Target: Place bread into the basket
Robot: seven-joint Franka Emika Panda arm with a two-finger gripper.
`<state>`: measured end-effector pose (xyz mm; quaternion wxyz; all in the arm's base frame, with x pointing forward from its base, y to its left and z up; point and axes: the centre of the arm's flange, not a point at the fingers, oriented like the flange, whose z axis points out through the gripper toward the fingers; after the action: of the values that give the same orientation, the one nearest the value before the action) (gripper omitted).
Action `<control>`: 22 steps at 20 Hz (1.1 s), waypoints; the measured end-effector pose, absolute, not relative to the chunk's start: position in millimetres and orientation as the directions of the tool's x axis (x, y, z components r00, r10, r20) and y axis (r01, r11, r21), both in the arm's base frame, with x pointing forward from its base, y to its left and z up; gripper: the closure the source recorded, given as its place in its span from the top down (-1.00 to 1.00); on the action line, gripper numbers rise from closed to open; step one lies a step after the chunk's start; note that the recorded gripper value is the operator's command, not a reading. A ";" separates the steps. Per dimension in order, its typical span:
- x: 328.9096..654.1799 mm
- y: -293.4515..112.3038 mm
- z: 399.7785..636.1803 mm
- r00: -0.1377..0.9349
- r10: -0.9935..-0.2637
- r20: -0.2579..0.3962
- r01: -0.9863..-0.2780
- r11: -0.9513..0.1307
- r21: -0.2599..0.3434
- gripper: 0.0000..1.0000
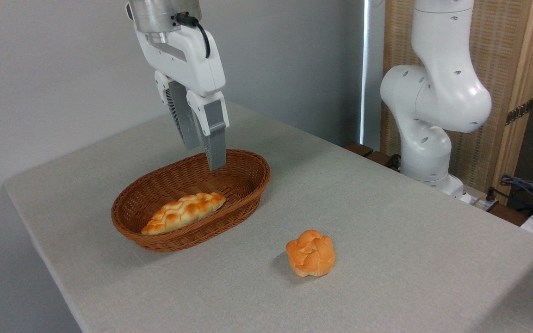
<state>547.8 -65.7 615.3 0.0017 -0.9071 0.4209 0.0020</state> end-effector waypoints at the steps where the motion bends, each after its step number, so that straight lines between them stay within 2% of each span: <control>1: 548.7 -63.0 613.1 0.650 -0.760 -0.004 -0.760 -0.650 -0.003 1.00; 7: 551.7 -42.2 608.3 0.666 -0.746 0.005 -0.746 -0.666 -0.008 1.00; 22: 548.5 -43.7 614.3 0.658 -0.753 0.012 -0.753 -0.658 -0.016 1.00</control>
<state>548.5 -43.7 614.3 0.0047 -0.9105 0.4134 -0.0089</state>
